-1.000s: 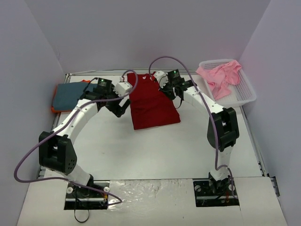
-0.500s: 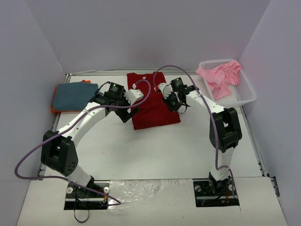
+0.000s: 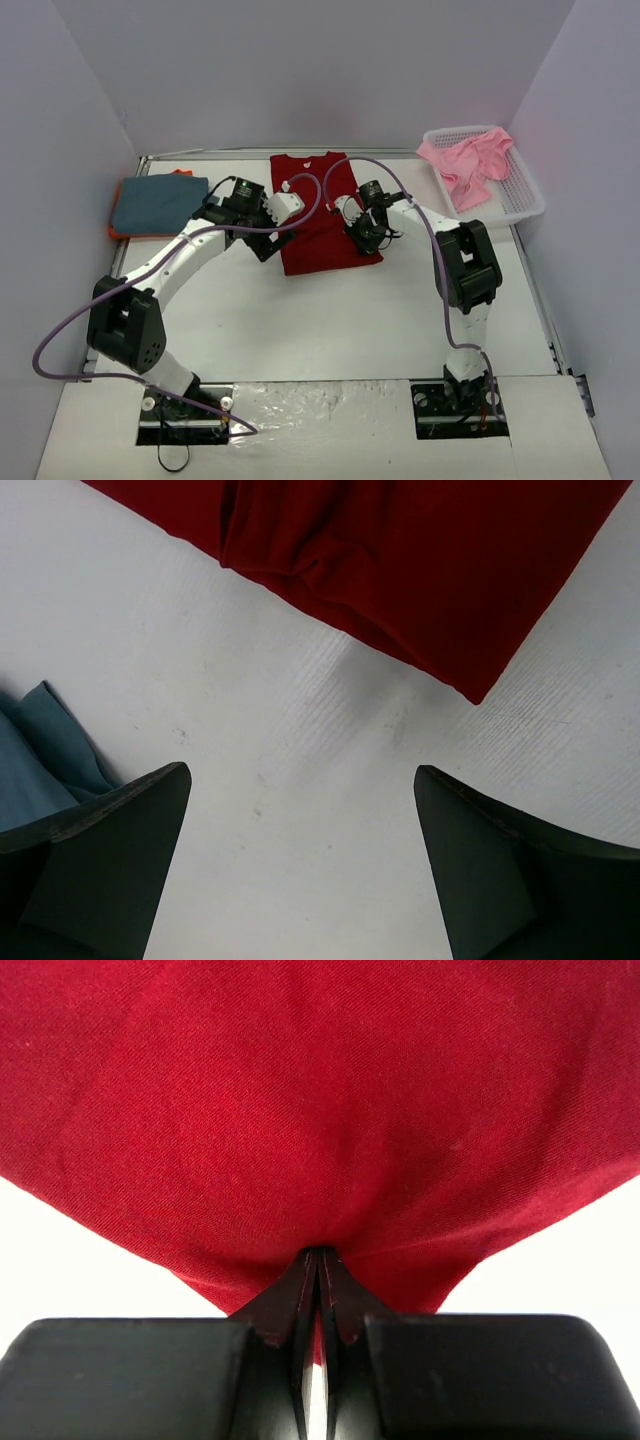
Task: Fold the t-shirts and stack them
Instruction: Fold the folded rectangular tshirt in 1/3 of the way, then grab one side of the 2/3 rectangular tshirt with both arms
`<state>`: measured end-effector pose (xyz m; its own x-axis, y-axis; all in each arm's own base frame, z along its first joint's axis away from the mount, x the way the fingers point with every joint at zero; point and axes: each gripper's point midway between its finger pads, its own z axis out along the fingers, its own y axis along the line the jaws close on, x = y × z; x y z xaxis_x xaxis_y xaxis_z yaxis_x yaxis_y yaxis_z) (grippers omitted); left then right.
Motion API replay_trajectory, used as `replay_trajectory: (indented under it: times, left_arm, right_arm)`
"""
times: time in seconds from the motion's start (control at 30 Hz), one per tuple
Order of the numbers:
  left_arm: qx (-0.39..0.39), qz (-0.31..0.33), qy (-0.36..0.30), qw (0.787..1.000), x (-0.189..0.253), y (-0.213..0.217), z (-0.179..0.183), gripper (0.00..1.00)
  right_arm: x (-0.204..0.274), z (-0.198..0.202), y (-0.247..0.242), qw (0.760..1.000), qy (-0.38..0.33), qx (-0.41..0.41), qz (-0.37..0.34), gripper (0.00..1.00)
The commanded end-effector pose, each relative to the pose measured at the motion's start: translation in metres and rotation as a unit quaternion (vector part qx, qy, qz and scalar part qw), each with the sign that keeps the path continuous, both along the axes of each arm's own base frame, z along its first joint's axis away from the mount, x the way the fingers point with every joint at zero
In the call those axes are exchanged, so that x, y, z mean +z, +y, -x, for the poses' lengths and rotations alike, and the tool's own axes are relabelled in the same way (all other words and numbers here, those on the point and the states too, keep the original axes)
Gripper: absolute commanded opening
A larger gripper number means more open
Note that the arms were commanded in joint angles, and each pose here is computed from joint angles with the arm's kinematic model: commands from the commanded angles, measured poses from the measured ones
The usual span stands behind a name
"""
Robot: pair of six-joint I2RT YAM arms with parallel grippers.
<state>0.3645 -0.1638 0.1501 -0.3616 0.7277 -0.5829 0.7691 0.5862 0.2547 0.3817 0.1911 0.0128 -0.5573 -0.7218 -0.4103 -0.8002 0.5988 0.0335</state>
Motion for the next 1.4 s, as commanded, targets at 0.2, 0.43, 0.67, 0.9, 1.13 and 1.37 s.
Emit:
replay_trajectory:
  times: [0.2, 0.43, 0.67, 0.9, 1.13, 1.37]
  left_arm:
    - [-0.018, 0.004, -0.053, 0.998, 0.032, -0.010, -0.011, 0.94]
    - [-0.075, -0.044, -0.078, 0.993, 0.027, -0.040, 0.000, 0.94]
    - [-0.137, -0.135, -0.100, 0.976, -0.018, -0.073, 0.015, 0.94]
    - [-0.156, -0.194, -0.122, 0.961, -0.052, -0.073, 0.009, 0.94]
    - [-0.131, -0.218, -0.141, 0.957, -0.072, -0.064, 0.000, 0.94]
    - [-0.132, -0.234, -0.128, 0.955, -0.097, -0.062, -0.002, 0.94]
  right_arm:
    - [0.065, -0.004, 0.008, 1.000, -0.013, 0.003, -0.020, 0.00]
    - [0.167, -0.017, 0.010, 0.993, -0.087, -0.028, -0.069, 0.16]
    - [0.160, -0.027, -0.044, 0.990, -0.094, -0.098, -0.030, 0.18]
    - [0.139, -0.020, -0.081, 0.988, -0.068, -0.137, -0.028, 0.24]
    - [0.133, -0.022, -0.094, 0.986, -0.061, -0.154, -0.031, 0.23]
    - [0.131, -0.022, -0.101, 0.985, -0.061, -0.162, -0.023, 0.24]
